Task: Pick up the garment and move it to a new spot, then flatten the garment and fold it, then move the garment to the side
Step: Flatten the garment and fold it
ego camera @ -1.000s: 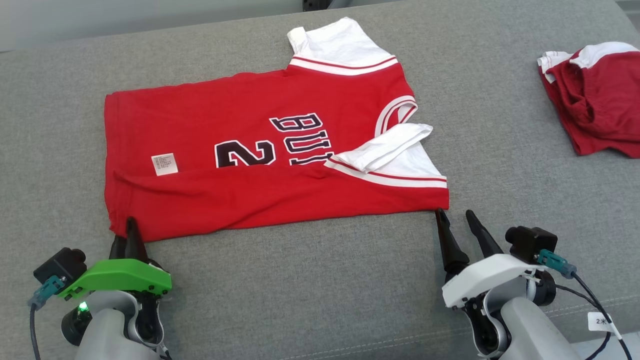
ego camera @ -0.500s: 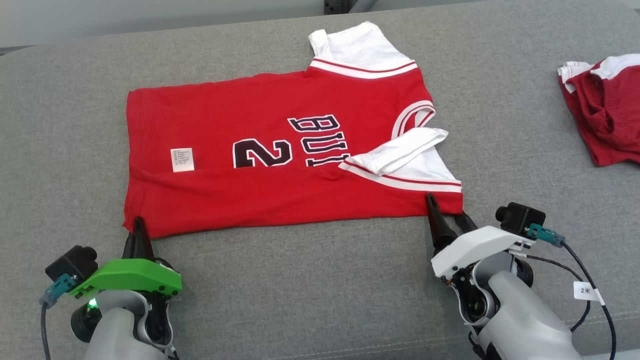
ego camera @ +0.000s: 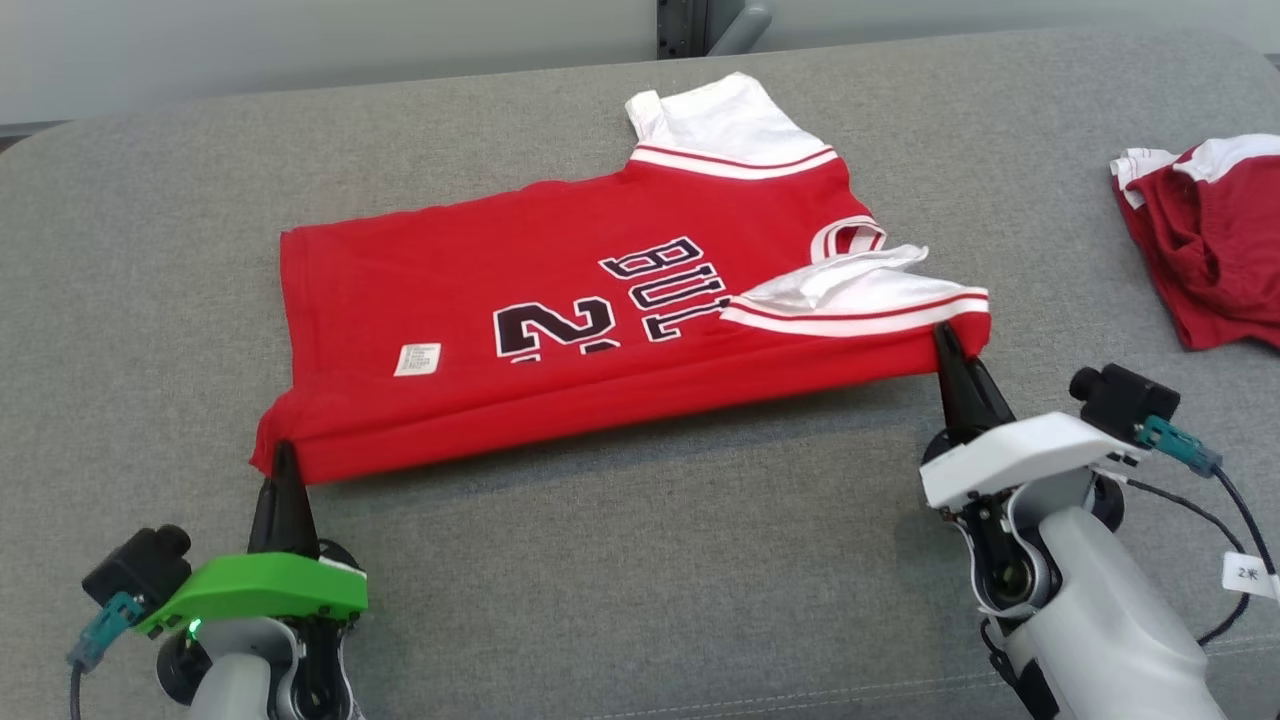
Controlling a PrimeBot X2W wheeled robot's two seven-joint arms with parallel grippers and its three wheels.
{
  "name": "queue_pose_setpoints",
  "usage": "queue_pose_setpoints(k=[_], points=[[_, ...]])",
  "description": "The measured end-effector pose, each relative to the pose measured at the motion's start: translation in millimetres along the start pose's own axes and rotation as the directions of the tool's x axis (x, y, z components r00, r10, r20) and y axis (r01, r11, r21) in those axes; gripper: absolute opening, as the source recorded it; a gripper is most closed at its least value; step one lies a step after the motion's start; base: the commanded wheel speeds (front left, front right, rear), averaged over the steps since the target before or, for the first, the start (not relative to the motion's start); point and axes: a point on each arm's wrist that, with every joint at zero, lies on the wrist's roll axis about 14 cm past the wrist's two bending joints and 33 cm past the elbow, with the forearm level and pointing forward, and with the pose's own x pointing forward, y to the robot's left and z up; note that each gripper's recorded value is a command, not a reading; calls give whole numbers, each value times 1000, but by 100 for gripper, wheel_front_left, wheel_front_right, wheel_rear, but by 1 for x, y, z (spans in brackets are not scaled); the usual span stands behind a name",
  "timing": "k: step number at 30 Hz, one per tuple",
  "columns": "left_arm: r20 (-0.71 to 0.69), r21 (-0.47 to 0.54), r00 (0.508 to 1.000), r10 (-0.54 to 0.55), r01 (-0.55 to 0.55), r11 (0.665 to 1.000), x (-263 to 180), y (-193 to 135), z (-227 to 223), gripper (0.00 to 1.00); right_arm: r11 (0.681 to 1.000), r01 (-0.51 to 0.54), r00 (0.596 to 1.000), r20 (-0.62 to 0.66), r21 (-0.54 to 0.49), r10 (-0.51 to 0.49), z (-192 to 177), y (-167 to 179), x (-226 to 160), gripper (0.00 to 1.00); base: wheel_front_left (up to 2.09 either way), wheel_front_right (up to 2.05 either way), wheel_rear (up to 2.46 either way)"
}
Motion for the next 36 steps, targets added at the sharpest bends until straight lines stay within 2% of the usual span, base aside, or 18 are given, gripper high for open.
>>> queue_pose_setpoints(k=[5, 15, 27, 28, 30, 31, 32, 33, 34, 36], points=[[-48, -30, 999, 7, -8, 1000, -26, 7, -19, 0, 999, 35, 999, -10, -25, -35, 0, -19, -28, 0, 0, 0, 0], [-135, -30, 987, 86, -91, 995, -61, 35, -48, 0, 990, 141, 980, -142, -22, -143, -40, -47, -89, 0, 0, 0, 0], [-187, -13, 973, 138, -143, 990, -71, 48, -64, 0, 983, 185, 971, -159, 14, -180, -55, -54, -116, 0, 0, 0, 0], [-188, -11, 972, 140, -145, 989, -72, 49, -64, 0, 982, 186, 969, -165, 13, -181, -58, -55, -117, 7, 0, 0, 0], [-190, -4, 971, 144, -147, 989, -72, 50, -65, 18, 982, 186, 968, -172, 13, -182, -61, -54, -119, 51, 0, 0, 0], [-190, -1, 971, 144, -147, 989, -72, 51, -64, 29, 982, 187, 968, -172, 13, -182, -61, -54, -119, 100, 0, 0, 0], [-188, 2, 972, 142, -144, 990, -72, 50, -64, 42, 982, 189, 968, -171, 12, -184, -61, -55, -120, 100, 0, 0, 0], [-185, 2, 972, 142, -144, 990, -71, 50, -63, 65, 981, 192, 967, -170, 10, -187, -60, -56, -121, 100, 0, 0, 0], [-180, 5, 973, 143, -145, 989, -71, 49, -61, 100, 980, 197, 968, -161, 5, -193, -59, -58, -123, 100, 0, 0, 0], [-167, 19, 976, 141, -140, 990, -70, 49, -57, 100, 979, 204, 968, -150, -7, -203, -55, -62, -125, 100, 0, 0, 0]])
